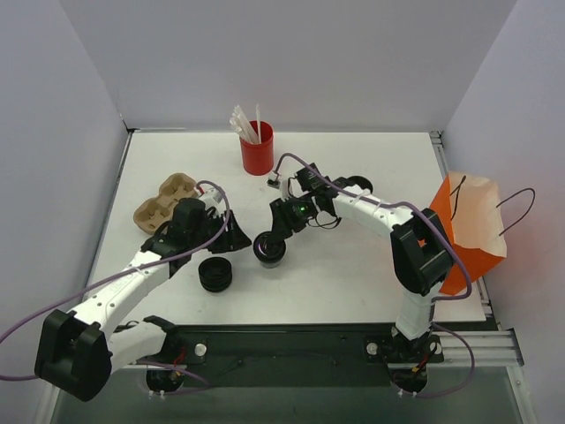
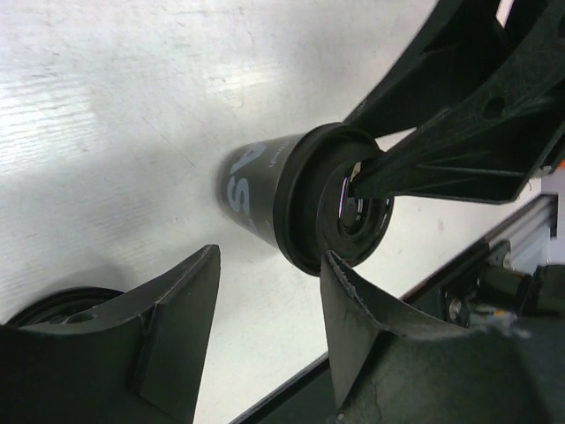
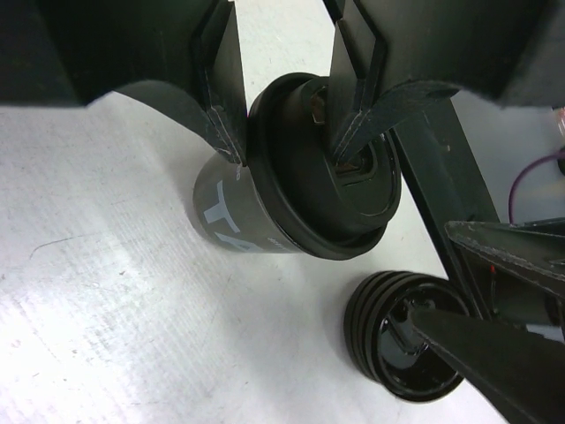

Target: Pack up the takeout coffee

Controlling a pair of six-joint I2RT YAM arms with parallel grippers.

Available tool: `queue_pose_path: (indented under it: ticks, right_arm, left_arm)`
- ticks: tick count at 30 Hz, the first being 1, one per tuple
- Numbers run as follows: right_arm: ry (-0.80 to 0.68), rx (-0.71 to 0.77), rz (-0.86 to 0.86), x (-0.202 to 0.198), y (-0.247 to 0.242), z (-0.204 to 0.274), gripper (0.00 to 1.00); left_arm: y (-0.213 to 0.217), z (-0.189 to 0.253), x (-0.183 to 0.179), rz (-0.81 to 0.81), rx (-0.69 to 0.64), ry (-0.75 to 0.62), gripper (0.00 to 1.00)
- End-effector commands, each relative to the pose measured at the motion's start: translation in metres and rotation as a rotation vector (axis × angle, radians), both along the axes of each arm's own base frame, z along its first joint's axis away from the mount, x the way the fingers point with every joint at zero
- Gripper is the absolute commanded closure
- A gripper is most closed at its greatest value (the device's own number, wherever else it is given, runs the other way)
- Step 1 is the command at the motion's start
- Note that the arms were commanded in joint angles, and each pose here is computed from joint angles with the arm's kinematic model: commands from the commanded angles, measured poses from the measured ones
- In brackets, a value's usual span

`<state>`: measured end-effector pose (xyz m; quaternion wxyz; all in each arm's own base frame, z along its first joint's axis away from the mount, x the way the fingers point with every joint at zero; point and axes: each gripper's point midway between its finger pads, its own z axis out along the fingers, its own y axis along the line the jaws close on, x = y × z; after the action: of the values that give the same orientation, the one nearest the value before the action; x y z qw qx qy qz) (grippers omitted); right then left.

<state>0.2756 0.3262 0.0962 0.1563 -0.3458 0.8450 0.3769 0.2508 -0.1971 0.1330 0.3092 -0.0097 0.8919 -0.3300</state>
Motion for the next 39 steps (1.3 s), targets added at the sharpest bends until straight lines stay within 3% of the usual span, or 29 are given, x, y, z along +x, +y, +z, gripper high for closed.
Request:
queue_pose_path:
  ticks: [1, 6, 18, 20, 29, 39]
  right_arm:
    - [0.006, -0.136, 0.122, -0.018, -0.027, -0.029, 0.67]
    - [0.003, -0.133, 0.132, -0.016, -0.025, -0.025, 0.62]
    - [0.007, -0.146, 0.15, -0.007, -0.019, -0.022, 0.56]
    - [0.003, -0.15, 0.142, -0.005, -0.018, -0.021, 0.52]
    - [0.034, -0.118, -0.037, 0.019, -0.021, -0.001, 0.37]
    - [0.06, 0.007, -0.22, 0.031, -0.018, 0.027, 0.3]
  left_arm:
    - [-0.022, 0.02, 0.001, -0.141, -0.081, -0.072, 0.4]
    - [-0.035, 0.017, 0.011, -0.175, -0.123, -0.069, 0.38]
    - [-0.033, -0.034, 0.019, -0.145, -0.041, 0.012, 0.38]
    - [-0.029, -0.036, 0.021, -0.124, -0.029, 0.014, 0.38]
    - [-0.014, -0.055, 0.013, -0.042, 0.011, 0.041, 0.39]
    - [-0.015, -0.062, 0.01, -0.016, 0.021, 0.034, 0.39]
